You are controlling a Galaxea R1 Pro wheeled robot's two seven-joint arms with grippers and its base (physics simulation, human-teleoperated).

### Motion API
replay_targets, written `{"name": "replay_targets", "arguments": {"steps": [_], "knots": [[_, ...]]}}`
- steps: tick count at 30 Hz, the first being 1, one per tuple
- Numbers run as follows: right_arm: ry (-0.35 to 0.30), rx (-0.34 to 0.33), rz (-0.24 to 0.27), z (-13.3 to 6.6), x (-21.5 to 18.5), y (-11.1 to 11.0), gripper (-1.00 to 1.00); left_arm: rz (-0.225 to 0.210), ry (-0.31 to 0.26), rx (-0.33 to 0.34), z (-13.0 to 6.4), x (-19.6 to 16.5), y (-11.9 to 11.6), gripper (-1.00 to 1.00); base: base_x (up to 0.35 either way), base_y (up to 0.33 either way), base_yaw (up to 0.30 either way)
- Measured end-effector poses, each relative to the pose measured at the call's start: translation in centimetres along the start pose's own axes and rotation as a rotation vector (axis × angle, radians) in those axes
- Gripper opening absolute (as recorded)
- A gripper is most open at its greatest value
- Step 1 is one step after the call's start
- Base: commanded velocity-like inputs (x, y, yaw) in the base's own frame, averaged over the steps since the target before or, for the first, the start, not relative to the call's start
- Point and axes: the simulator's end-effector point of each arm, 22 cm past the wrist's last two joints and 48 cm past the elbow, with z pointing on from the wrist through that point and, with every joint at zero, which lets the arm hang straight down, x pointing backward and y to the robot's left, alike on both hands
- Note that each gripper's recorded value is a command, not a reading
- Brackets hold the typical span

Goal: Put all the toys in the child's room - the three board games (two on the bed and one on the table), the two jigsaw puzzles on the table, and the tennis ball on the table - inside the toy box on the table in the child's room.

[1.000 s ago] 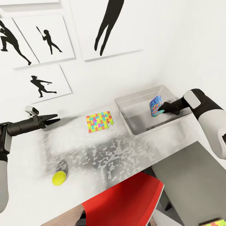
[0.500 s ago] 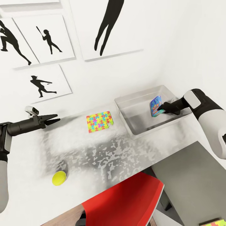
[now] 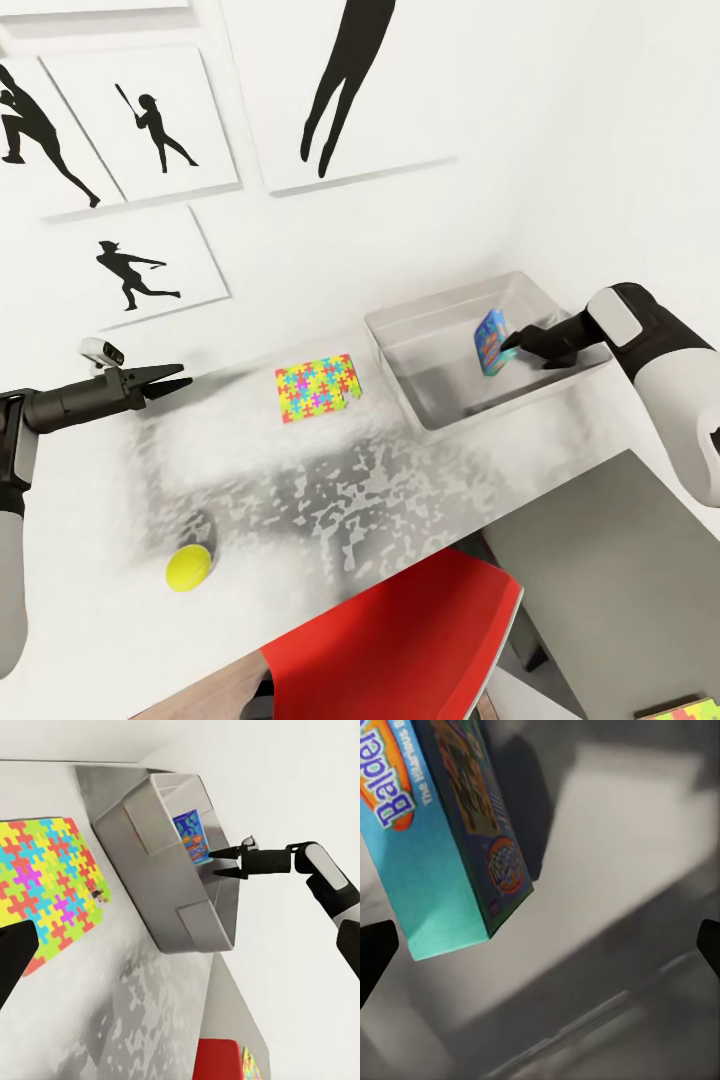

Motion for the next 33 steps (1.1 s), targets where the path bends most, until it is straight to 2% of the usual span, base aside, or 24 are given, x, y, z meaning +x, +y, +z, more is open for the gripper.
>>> {"name": "replay_targets", "arguments": {"steps": [33], "knots": [[-0.005, 0.006, 0.004, -0.21, -0.25, -0.42, 1.00, 0.000, 0.001, 0.000, 0.03, 0.03, 0.02, 1.00, 0.000, 0.000, 0.000]]}}
